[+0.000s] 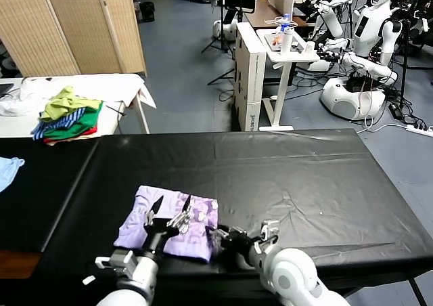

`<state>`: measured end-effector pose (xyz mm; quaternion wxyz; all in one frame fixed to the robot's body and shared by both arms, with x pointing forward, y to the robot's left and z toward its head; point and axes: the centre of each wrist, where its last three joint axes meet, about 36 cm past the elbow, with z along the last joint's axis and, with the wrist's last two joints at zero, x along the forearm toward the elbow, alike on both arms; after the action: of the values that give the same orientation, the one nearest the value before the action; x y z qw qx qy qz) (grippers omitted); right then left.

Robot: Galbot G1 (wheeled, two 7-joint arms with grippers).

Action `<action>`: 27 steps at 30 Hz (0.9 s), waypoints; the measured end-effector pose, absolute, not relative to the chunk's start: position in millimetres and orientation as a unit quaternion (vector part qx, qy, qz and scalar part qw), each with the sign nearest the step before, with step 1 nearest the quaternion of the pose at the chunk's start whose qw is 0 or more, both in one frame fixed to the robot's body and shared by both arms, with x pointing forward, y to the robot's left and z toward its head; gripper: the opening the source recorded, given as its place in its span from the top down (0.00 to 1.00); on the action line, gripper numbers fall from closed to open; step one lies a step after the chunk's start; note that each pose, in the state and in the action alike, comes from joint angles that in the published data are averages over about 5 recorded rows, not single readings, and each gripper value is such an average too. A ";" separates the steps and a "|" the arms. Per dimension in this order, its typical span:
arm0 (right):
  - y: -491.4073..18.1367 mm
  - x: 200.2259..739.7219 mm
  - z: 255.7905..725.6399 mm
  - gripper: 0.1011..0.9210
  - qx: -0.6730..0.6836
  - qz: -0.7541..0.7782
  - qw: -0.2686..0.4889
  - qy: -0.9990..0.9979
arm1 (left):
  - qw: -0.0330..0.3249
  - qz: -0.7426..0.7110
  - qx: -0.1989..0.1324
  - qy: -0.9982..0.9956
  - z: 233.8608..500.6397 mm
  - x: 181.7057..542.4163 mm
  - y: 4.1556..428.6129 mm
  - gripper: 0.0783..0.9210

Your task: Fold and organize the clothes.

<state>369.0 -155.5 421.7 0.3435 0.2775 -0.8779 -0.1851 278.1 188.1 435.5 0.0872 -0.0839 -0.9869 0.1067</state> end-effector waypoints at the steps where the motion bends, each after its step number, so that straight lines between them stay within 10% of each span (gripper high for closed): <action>1: -156.0 370.3 422.5 0.78 0.277 -0.184 0.342 -0.879 | 0.087 0.106 -0.083 -0.987 435.4 277.9 188.8 0.02; 5: -162.0 376.4 430.0 0.95 0.274 -0.173 0.334 -0.885 | 0.087 0.102 -0.078 -0.988 435.4 277.5 192.4 0.02; 14: -192.6 394.8 449.2 0.91 0.270 -0.120 0.336 -0.895 | 0.086 0.098 -0.070 -0.989 433.6 278.1 197.4 0.02; 27: -226.8 378.9 471.2 0.07 0.275 -0.012 0.265 -0.924 | 0.063 0.113 -0.062 -0.990 429.1 268.6 212.8 0.02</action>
<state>378.9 -226.8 471.2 0.2645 0.2755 -0.9241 -0.0118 268.6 212.8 429.1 0.0635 -0.0620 -0.9896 0.1129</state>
